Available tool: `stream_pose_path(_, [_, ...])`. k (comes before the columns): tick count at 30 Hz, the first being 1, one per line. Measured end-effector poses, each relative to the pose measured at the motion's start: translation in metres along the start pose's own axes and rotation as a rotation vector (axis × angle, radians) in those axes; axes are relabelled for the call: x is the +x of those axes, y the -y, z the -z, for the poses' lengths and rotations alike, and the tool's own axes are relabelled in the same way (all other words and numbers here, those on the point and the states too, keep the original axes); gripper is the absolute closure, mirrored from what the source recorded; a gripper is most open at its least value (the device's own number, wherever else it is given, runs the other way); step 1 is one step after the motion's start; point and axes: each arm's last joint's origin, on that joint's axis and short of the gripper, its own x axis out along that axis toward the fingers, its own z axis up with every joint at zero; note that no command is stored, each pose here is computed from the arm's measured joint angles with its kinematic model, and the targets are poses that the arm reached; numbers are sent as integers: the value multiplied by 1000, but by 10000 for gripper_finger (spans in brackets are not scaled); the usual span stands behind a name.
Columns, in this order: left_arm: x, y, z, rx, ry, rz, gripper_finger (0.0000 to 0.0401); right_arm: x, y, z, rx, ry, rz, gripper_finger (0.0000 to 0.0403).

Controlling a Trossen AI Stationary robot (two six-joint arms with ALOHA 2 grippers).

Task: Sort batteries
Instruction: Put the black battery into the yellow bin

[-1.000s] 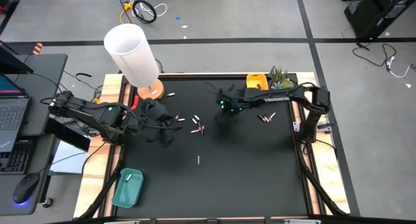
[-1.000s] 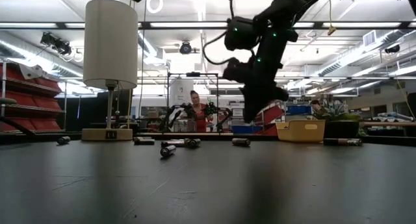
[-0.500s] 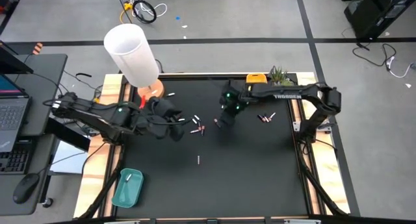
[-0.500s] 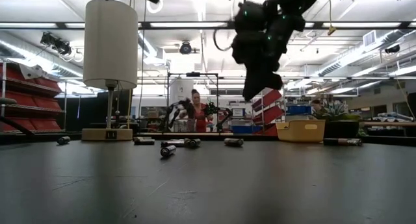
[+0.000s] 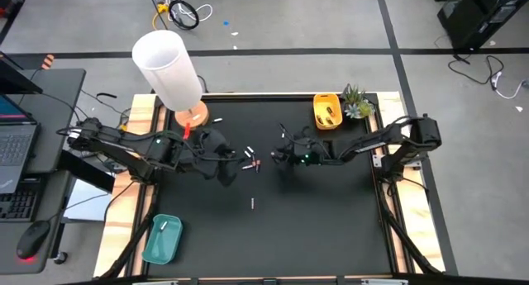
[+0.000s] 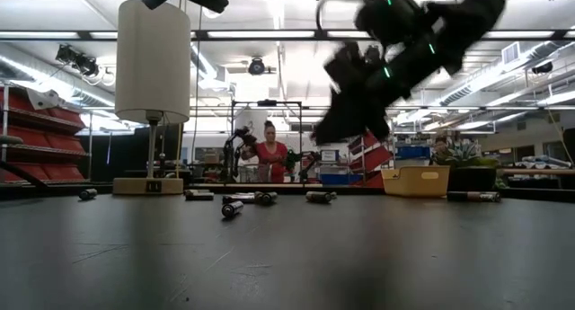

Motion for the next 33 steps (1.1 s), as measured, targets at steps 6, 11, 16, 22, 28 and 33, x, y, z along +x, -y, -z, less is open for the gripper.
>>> stream_pose_path(6, [0,-1,4,106,-88,55,323,8,10,24,99,-15,10,239])
stream_pose_path(11, [1,-4,6,152,-126,53,323,20,2,26,74,39,47,195])
stream_pose_path(16, [1,-3,7,155,-148,84,323,36,-1,37,-13,72,155,166])
stream_pose_path(22, [1,-3,7,122,-160,90,323,56,3,56,-37,102,196,158])
stream_pose_path(28, [1,-2,8,94,-183,113,323,70,7,70,-14,158,243,175])
stream_pose_path(33, [0,-3,9,96,-199,112,323,74,7,75,21,188,252,215])
